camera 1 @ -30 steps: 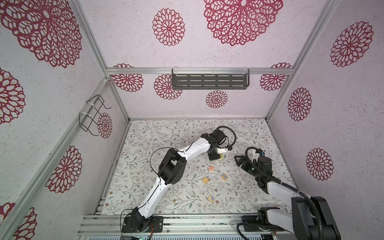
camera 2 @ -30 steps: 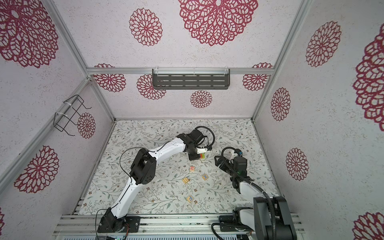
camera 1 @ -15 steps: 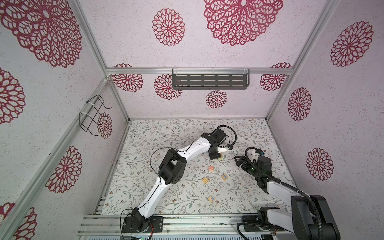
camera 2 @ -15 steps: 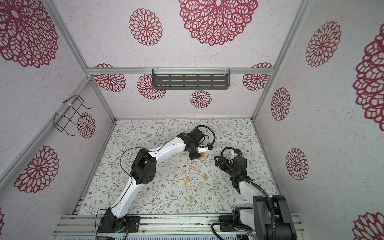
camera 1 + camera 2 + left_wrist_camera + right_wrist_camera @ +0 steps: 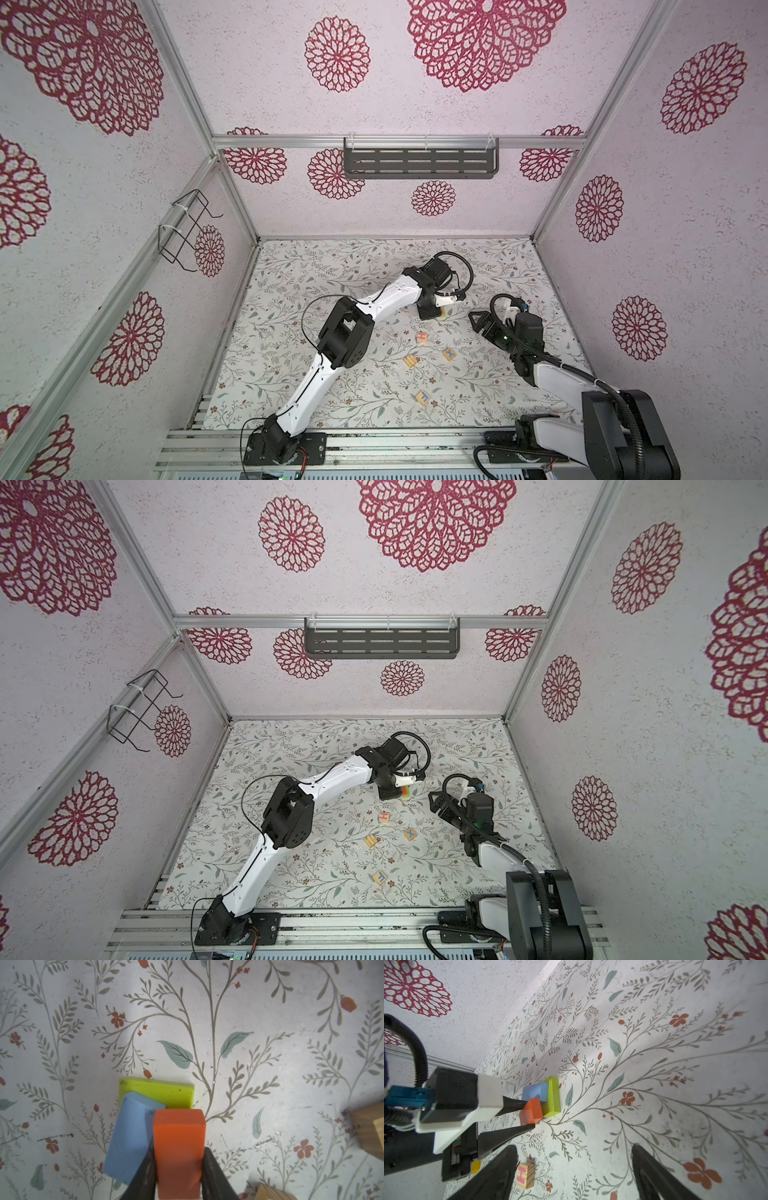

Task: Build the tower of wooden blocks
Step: 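Lower the red block onto the green block beside the blue block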

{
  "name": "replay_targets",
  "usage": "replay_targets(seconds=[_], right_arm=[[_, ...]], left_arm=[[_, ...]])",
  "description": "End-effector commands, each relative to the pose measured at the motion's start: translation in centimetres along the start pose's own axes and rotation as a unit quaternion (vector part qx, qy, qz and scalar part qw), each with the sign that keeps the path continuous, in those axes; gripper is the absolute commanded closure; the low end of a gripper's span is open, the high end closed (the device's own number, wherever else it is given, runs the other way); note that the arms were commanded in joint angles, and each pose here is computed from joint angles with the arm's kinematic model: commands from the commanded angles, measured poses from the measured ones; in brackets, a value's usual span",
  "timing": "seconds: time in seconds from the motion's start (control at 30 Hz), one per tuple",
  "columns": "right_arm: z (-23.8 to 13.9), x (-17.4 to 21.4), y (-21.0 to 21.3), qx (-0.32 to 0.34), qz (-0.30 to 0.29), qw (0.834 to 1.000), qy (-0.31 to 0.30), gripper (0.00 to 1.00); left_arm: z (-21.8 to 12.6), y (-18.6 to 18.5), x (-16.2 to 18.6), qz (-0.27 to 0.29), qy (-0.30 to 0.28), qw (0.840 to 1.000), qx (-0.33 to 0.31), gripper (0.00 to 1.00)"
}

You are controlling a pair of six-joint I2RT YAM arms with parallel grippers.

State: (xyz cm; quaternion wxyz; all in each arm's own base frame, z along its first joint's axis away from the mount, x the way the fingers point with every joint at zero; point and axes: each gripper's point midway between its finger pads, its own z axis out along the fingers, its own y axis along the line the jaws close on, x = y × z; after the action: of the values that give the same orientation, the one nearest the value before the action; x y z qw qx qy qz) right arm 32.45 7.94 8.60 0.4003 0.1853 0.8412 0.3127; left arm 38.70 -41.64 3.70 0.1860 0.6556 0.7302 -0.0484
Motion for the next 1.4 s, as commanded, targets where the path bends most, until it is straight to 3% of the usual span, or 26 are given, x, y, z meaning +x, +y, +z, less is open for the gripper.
replay_targets(seconds=[0.0,0.23,1.23,1.37], right_arm=[[0.0,-0.7,0.9,-0.022,0.0,1.0,-0.011,0.11],[0.0,-0.7,0.9,-0.023,0.001,1.0,-0.011,0.11],[-0.1,-0.6,1.2,-0.034,0.002,0.999,-0.012,0.12],[-0.2,-0.6,1.4,-0.036,0.001,0.999,-0.012,0.12]], left_arm=[[0.5,0.1,-1.0,0.022,-0.012,1.0,-0.008,0.63],[0.5,0.2,-0.9,0.025,-0.01,1.0,-0.012,0.49],[-0.1,1.6,-1.1,0.027,-0.009,0.998,-0.051,0.49],[-0.5,1.3,-1.0,0.026,-0.008,0.999,-0.045,0.44]])
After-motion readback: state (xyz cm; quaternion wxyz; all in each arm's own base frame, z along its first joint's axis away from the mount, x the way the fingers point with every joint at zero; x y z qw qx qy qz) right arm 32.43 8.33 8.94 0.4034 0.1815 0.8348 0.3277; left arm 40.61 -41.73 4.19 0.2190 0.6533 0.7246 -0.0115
